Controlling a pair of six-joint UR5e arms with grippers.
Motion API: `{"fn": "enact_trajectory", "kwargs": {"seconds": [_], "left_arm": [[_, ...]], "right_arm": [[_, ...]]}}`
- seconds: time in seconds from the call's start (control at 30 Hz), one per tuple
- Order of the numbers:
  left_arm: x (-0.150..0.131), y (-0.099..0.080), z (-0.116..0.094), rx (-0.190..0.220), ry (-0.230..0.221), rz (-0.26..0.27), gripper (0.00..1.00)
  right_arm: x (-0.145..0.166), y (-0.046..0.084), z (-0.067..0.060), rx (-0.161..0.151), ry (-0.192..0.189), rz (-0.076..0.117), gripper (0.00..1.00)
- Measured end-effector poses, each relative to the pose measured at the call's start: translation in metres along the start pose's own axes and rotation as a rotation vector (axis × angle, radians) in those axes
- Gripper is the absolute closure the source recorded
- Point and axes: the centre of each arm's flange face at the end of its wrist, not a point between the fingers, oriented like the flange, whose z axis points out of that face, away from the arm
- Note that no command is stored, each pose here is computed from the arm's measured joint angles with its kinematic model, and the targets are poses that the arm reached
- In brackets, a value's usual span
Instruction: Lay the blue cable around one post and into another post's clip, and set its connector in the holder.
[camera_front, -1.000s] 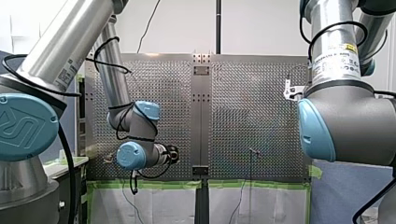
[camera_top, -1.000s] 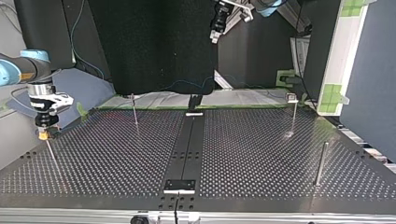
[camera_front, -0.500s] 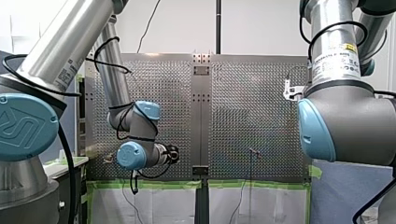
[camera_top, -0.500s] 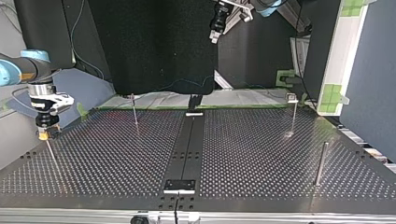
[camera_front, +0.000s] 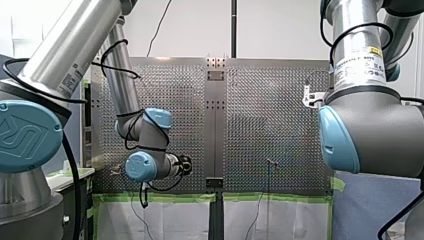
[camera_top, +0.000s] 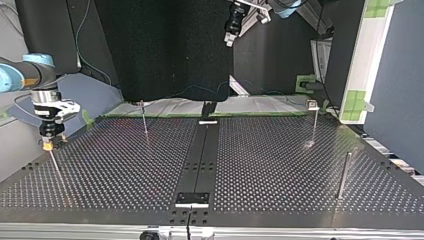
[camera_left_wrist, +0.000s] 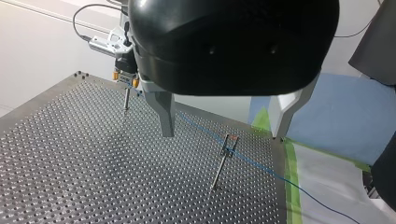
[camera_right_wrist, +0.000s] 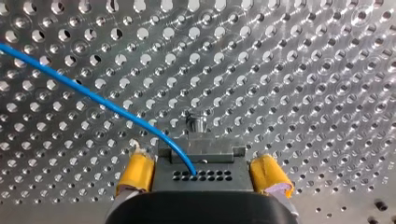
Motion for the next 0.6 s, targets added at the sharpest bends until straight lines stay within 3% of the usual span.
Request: {"fn": "enact_trajectory", "kwargs": {"seconds": [0.6], "left_arm": [[0.000,0.000,0.000,0.000,0.000,0.000,0.01]], "right_arm": [[-0.001,-0.013,0.000,0.044,-0.007,-0.001,0.00]]}}
